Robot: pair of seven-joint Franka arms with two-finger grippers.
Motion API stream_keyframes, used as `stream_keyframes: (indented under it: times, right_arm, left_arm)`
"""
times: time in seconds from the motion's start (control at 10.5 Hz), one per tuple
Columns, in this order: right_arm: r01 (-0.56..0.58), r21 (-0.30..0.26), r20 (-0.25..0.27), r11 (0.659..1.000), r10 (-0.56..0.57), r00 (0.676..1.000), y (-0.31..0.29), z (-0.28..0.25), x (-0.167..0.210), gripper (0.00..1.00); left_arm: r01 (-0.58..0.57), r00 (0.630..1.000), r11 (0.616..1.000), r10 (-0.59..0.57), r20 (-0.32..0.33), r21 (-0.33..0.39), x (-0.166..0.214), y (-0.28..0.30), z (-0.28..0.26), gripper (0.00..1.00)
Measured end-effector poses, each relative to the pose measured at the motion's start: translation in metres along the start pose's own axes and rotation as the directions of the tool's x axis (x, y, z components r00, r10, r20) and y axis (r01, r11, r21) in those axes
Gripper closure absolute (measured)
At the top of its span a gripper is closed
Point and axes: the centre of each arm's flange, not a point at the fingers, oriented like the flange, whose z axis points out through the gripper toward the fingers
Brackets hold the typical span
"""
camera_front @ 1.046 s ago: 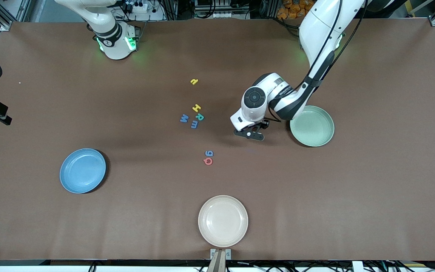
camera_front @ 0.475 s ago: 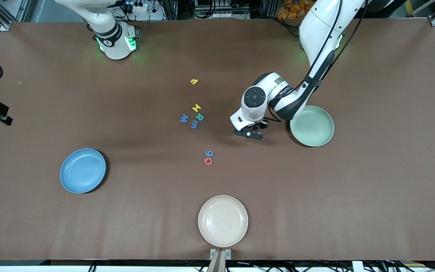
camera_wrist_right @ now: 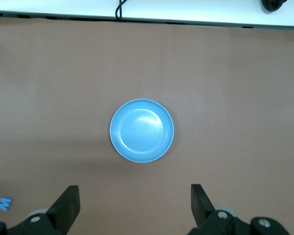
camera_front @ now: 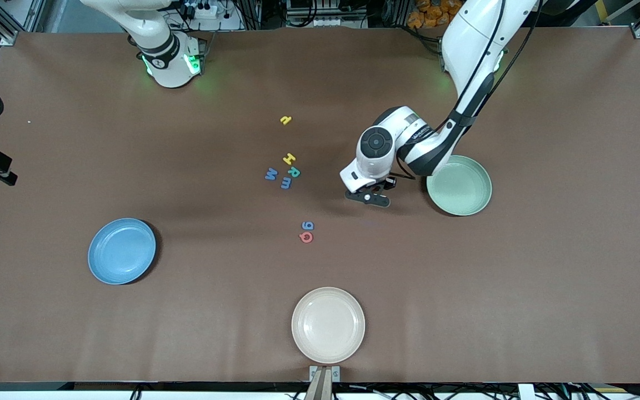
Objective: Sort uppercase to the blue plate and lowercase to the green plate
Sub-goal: 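Close the left gripper on the pink m and lift it, then lower the pink m onto the green plate while the right gripper reaches out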
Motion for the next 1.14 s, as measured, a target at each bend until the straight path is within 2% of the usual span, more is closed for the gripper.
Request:
stream_keyframes:
  times: [0.38,0.76,0.95,1.14]
  right_arm:
    - [0.01,-0.001,0.025,1.0,-0.01,1.0,-0.004,0.05,0.02,0.0]
    - [0.029,0.002,0.052,1.0,-0.029,0.998,-0.015,0.081,0.03,0.0]
    - [0.061,0.005,0.051,0.998,-0.061,0.997,-0.035,0.099,0.039,0.0]
    - [0.105,0.012,0.077,0.994,-0.105,0.991,-0.067,0.137,0.05,0.0]
  left_arm:
    - [-0.009,1.0,1.0,0.009,-0.022,0.002,0.013,-0.027,-0.026,0.61]
    - [-0.059,0.997,0.998,0.059,0.045,-0.003,0.015,-0.069,-0.071,0.61]
    - [-0.092,0.994,0.996,0.092,0.058,0.005,0.014,-0.098,-0.089,0.61]
    - [-0.133,0.988,0.991,0.133,0.072,-0.004,0.005,-0.136,-0.095,0.61]
